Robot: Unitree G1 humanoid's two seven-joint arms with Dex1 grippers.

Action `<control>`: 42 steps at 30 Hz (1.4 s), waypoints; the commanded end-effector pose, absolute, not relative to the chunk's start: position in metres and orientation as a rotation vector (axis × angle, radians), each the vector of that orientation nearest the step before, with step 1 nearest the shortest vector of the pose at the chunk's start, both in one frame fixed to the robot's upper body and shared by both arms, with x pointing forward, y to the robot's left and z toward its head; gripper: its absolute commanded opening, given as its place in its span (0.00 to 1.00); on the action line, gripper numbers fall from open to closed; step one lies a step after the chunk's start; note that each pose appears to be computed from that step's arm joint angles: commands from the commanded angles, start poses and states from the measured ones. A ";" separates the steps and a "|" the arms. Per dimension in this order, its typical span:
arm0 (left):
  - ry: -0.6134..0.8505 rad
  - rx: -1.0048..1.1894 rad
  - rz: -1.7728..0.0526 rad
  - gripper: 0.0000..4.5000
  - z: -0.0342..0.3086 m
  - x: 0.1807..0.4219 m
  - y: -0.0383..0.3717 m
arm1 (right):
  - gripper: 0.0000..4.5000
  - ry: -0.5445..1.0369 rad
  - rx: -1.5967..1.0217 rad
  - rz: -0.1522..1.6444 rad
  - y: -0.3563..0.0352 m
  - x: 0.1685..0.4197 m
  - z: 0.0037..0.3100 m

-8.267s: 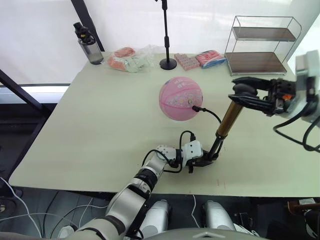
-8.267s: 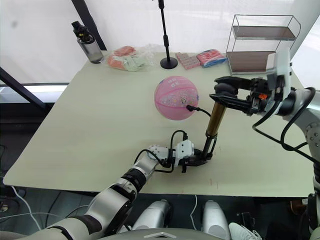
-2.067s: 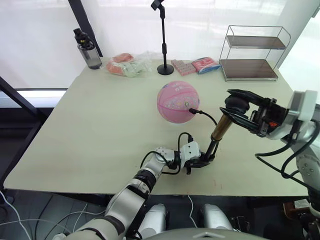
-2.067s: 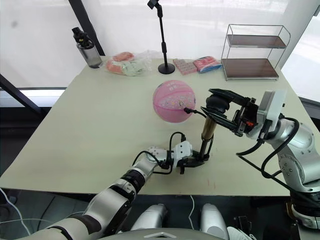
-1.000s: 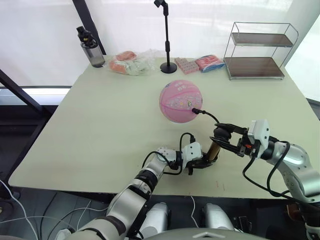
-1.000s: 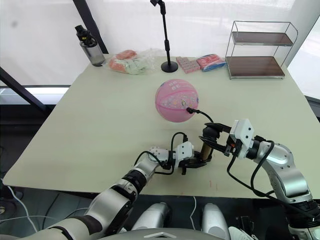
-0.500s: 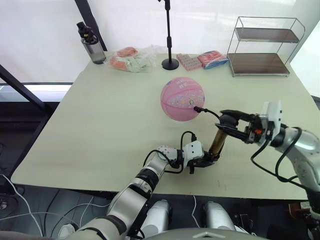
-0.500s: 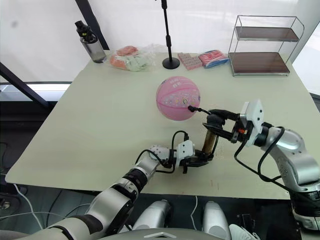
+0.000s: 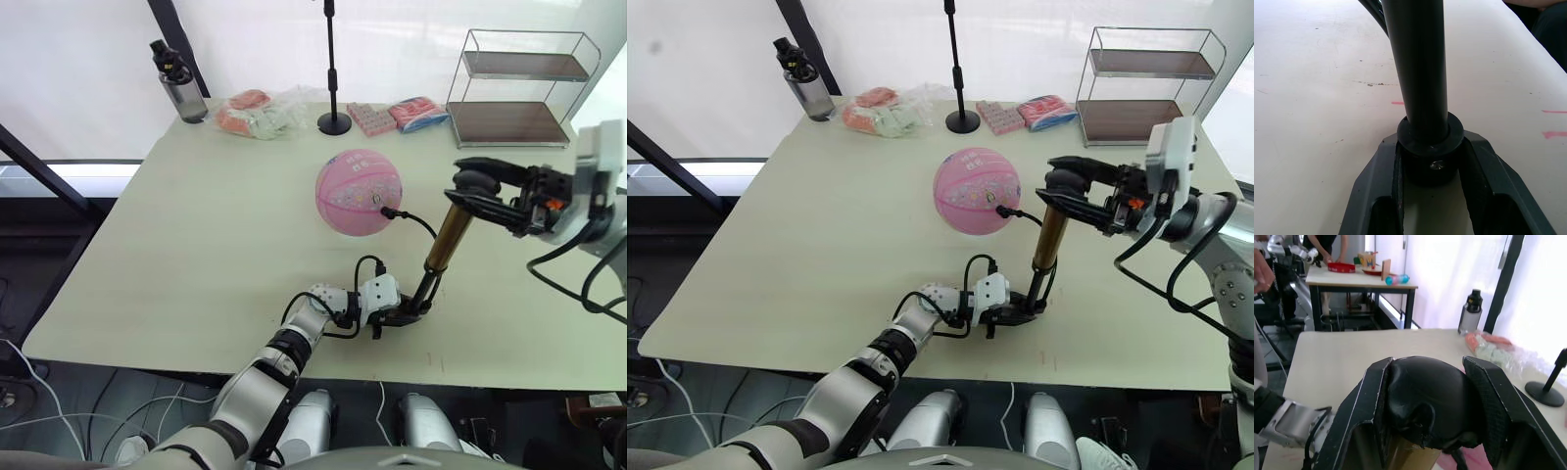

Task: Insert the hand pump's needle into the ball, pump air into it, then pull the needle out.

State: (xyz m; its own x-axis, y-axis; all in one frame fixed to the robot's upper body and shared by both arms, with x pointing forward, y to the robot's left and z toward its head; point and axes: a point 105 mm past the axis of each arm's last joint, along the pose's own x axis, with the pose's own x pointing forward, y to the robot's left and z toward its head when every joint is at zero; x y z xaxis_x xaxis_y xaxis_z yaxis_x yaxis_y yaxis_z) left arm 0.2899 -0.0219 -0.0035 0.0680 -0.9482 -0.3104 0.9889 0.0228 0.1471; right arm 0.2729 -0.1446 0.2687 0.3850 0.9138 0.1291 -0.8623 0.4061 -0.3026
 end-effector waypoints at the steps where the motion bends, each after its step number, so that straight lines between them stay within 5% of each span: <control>1: 0.312 0.388 -1.549 0.24 -0.041 0.269 -0.009 | 0.41 -0.454 -0.286 1.042 -0.158 0.265 0.314; 8: 0.311 0.388 -1.550 0.24 -0.040 0.269 -0.010 | 0.41 -0.470 -0.280 1.054 -0.155 0.263 0.324; 25: 0.311 0.382 -1.559 0.24 -0.041 0.267 -0.011 | 0.41 -0.232 -0.190 1.083 -0.146 0.272 0.225; 32: 0.311 0.384 -1.558 0.24 -0.041 0.267 -0.010 | 0.41 -0.074 -0.196 1.091 -0.137 0.271 0.155; 42: 0.311 0.379 -1.554 0.24 -0.041 0.267 -0.011 | 0.41 -0.058 -0.280 1.043 -0.125 0.266 0.102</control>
